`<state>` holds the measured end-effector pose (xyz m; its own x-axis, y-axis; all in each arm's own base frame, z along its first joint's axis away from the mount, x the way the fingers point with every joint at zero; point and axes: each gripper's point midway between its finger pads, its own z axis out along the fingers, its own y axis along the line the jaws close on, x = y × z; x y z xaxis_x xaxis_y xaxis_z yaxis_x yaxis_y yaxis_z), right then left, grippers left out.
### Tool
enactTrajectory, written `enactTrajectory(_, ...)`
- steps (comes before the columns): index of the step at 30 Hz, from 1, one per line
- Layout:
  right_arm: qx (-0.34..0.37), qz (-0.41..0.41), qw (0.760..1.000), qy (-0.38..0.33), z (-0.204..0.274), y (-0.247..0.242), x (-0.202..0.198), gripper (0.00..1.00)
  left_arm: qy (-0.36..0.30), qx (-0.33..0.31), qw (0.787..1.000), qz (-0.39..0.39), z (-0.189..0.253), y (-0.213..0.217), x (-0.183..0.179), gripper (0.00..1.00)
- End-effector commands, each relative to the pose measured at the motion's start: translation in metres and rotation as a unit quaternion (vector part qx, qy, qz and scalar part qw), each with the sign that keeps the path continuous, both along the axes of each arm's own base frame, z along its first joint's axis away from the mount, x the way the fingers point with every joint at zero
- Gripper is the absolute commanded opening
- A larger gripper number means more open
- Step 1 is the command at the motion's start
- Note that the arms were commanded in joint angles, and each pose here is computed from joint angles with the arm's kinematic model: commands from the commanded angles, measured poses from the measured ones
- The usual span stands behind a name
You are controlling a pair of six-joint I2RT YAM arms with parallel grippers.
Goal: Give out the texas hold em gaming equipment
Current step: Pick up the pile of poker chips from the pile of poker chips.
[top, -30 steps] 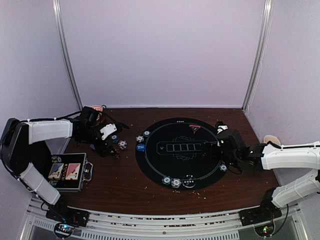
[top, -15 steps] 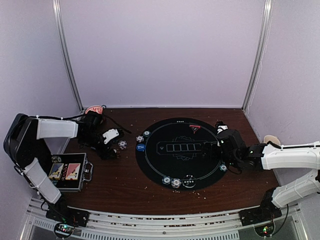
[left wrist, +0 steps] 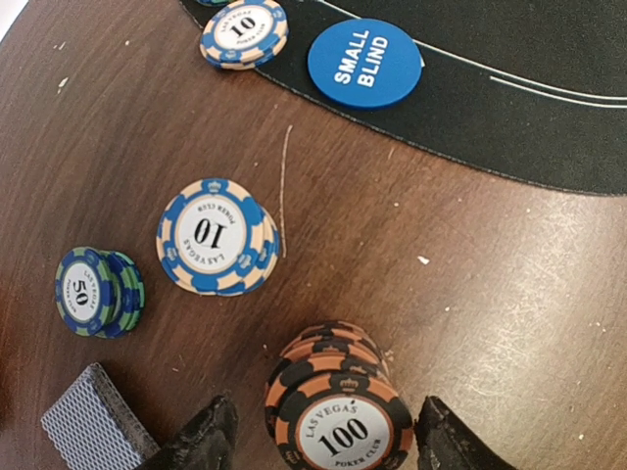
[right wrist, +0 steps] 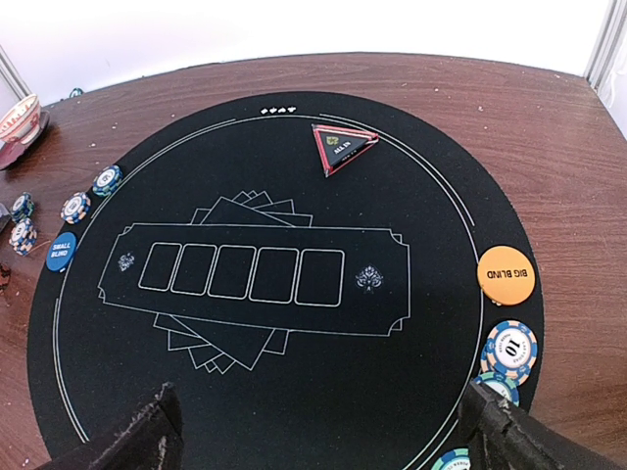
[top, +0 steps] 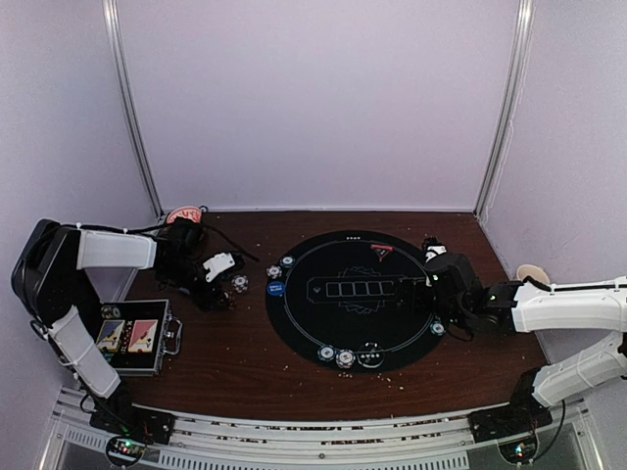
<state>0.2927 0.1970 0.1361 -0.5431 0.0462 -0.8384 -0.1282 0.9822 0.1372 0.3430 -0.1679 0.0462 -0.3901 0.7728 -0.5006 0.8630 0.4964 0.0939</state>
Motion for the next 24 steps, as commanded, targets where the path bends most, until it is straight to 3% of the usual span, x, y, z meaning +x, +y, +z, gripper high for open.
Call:
enactTrajectory(1,0.000,0.005,1.000,-0.006,0.0030,0.0031,-0.0001,1.00,-0.017,-0.015,1.000,0.003,0.0076,-0.0045,0.0134,0.63)
enactTrajectory(24,0.000,0.006,1.000,-0.006,0.0032,0.0034,-0.0003,1.00,-0.005,-0.019,1.000,-0.003,0.0027,-0.0076,0.0123,0.53)
